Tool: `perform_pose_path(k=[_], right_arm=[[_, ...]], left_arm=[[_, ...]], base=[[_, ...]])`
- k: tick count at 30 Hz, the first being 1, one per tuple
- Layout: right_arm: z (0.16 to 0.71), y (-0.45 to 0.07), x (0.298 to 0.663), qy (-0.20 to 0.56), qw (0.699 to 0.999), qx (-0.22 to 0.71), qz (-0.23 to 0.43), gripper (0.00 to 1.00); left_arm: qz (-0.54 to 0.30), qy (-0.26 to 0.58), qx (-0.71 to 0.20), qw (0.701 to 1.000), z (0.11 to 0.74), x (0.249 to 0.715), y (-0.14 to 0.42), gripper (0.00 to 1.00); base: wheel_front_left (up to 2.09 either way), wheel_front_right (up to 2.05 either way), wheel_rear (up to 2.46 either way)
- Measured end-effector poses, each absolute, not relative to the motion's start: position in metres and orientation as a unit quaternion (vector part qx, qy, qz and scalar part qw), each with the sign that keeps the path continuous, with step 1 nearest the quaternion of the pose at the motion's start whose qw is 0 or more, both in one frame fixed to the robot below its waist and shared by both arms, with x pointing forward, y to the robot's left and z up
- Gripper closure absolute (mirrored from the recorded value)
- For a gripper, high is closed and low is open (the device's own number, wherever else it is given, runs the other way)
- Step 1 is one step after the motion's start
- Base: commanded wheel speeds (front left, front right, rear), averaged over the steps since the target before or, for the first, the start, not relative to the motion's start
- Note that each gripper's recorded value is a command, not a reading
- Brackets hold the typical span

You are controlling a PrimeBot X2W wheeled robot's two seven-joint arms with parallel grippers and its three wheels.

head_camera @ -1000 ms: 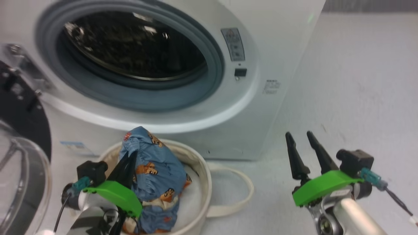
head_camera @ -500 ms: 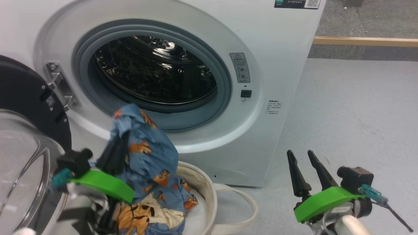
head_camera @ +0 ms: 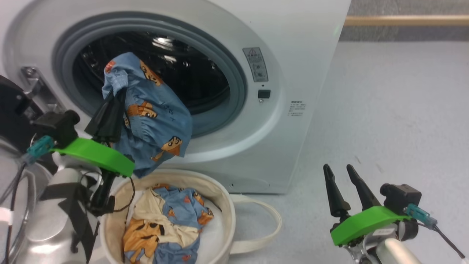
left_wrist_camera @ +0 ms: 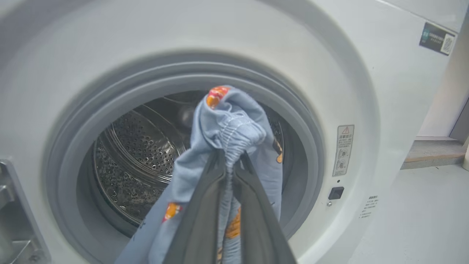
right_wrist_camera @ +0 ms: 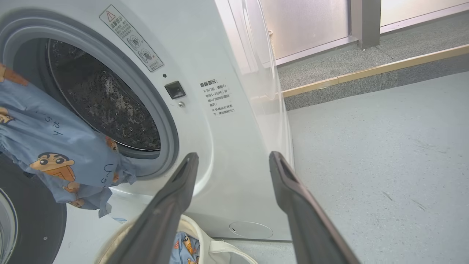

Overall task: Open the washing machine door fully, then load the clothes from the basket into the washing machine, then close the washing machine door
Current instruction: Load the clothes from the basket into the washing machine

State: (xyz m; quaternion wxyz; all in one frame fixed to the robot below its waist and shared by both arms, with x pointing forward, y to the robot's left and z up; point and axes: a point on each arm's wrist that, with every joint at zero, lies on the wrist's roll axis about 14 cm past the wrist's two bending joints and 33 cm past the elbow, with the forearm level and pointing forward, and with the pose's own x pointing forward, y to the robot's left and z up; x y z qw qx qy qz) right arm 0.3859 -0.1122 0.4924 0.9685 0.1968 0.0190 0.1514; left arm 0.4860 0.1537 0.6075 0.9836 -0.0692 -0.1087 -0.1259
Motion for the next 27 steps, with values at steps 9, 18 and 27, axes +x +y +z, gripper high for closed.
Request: perform_pose_path(k=[9, 18, 27], right_arm=[[0.479, -0.121, 0.404, 0.032, 0.972, 0.188, 0.14, 0.0], [0.452, -0.151, 0.419, 0.059, 0.98, 0.158, 0.106, 0.0], [0.439, -0.192, 0.442, 0.064, 0.989, 0.118, 0.07, 0.0]], left_arm=[[-0.11, -0.022, -0.081, 0.99, 0.539, 0.523, 0.145, 1.0], [-0.118, 0.016, -0.068, 0.991, 0.51, 0.583, 0.125, 1.0], [-0.131, 0.052, -0.065, 0.988, 0.466, 0.628, 0.104, 1.0]], base=[[0.0, 0.0, 0.0], [0.0, 0.0, 0.0], [0.0, 0.0, 0.0]])
